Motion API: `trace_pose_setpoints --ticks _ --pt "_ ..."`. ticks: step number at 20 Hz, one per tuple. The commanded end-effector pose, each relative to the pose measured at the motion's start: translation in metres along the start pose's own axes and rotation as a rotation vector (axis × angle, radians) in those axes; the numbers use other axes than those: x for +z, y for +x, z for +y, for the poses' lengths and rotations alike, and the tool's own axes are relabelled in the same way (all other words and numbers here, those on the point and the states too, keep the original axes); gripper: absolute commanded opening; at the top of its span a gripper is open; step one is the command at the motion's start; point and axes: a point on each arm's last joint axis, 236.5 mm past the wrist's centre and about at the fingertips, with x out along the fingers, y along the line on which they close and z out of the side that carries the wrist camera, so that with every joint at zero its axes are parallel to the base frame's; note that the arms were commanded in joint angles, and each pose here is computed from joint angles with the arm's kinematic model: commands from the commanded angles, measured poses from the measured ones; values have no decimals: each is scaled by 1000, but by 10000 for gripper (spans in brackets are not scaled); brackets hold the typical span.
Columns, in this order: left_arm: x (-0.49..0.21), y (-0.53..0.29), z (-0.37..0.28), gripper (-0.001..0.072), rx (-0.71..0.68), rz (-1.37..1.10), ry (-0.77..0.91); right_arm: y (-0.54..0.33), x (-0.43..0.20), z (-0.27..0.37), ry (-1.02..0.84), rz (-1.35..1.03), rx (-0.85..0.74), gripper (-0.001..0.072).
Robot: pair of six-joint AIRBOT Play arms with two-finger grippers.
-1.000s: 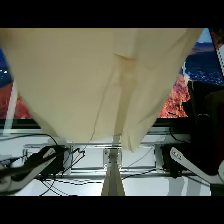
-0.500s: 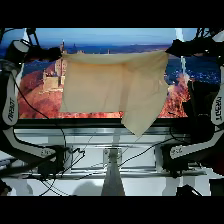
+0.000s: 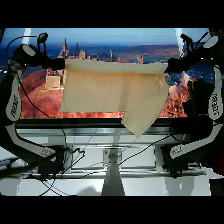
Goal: Fold the clothes and pants, and hang the long-sleeved shirts on hangers.
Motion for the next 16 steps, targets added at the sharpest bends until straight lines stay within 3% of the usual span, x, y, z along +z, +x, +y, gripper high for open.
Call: trace_pose_setpoints --ticks 1,5,6,7,8,12,14,16 --pt "-40 -2 6 9 6 169 56 17 -45 -9 21 166 -9 13" --pt "-55 1 -2 10 -21 231 57 32 -69 -24 42 237 -49 15" --pt "-55 2 -3 57 -22 233 61 32 -66 -23 50 224 -49 83" --pt "-55 2 -4 296 -23 233 64 31 -64 -22 60 215 -47 284" --pt "-55 2 -5 719 -24 235 65 31 -63 -21 59 210 -44 450" --pt "-61 -19 -9 688 -17 263 82 2 -63 -29 -5 174 -124 475" --pt "-58 -47 -1 483 39 250 109 -25 -69 -37 4 143 -170 451" --pt "-48 -89 15 452 138 186 125 -51 -83 -40 48 104 -179 442"
